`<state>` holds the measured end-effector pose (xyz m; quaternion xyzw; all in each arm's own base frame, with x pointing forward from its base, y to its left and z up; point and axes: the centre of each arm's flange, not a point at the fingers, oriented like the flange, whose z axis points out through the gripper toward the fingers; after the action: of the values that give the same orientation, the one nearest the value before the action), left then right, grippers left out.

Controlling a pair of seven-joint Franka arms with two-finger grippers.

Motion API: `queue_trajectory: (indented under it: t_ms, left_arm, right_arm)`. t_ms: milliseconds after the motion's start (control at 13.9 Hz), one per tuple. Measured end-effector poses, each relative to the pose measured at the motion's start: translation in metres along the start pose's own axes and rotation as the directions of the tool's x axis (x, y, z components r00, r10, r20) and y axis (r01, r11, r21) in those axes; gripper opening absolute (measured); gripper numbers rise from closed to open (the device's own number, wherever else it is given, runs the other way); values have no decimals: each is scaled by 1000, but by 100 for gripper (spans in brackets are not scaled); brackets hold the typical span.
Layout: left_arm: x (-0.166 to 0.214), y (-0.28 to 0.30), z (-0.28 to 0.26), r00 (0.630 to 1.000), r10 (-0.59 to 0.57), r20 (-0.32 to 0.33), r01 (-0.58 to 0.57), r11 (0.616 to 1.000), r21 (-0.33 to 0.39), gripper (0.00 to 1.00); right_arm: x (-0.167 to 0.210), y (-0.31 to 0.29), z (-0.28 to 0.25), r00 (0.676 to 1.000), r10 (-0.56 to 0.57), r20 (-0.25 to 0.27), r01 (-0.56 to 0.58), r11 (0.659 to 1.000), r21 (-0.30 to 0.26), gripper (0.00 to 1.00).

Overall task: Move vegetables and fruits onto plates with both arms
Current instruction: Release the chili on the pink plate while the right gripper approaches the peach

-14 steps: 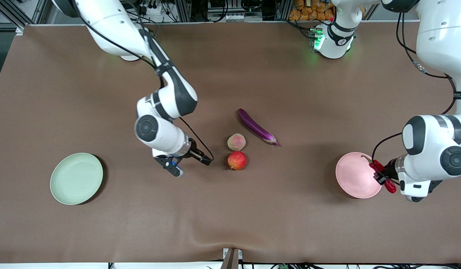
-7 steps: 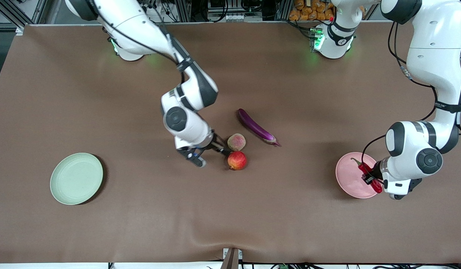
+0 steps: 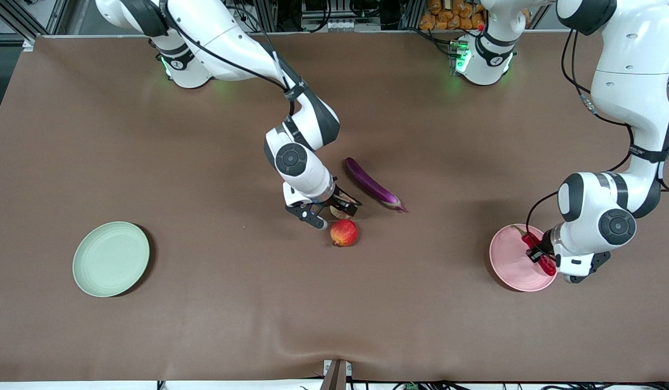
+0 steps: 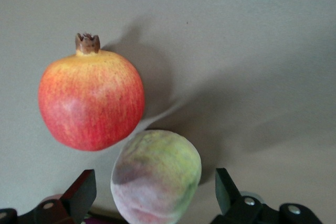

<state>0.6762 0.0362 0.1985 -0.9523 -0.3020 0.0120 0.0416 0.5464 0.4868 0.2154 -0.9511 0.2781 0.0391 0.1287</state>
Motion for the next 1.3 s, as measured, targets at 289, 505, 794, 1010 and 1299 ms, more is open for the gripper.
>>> queue_trajectory:
  t_ms: [289, 505, 794, 1010, 1299]
  left_arm:
    - [-1, -2, -34, 1000, 0, 0, 0, 1000, 13, 93]
    - [-16, 7, -77, 1000, 15, 22, -16, 1000, 26, 100]
    - [-62, 48, -119, 996, -41, 77, 41, 999, 7, 100]
    - [-109, 96, -128, 988, -112, 102, 114, 993, -12, 100]
    - [-174, 150, -124, 974, -165, 152, 170, 985, -18, 100]
  right_arm:
    - [-8, -2, 12, 1000, -10, 1, 10, 1000, -4, 100]
    - [-17, -4, 18, 1000, -26, 3, 26, 1000, -10, 100]
    - [-16, -6, 15, 1000, -28, 4, 28, 999, -20, 75]
    - [-15, -2, 10, 999, -23, 47, 28, 995, -99, 75]
    - [19, 14, -53, 990, -17, 143, 49, 973, -226, 75]
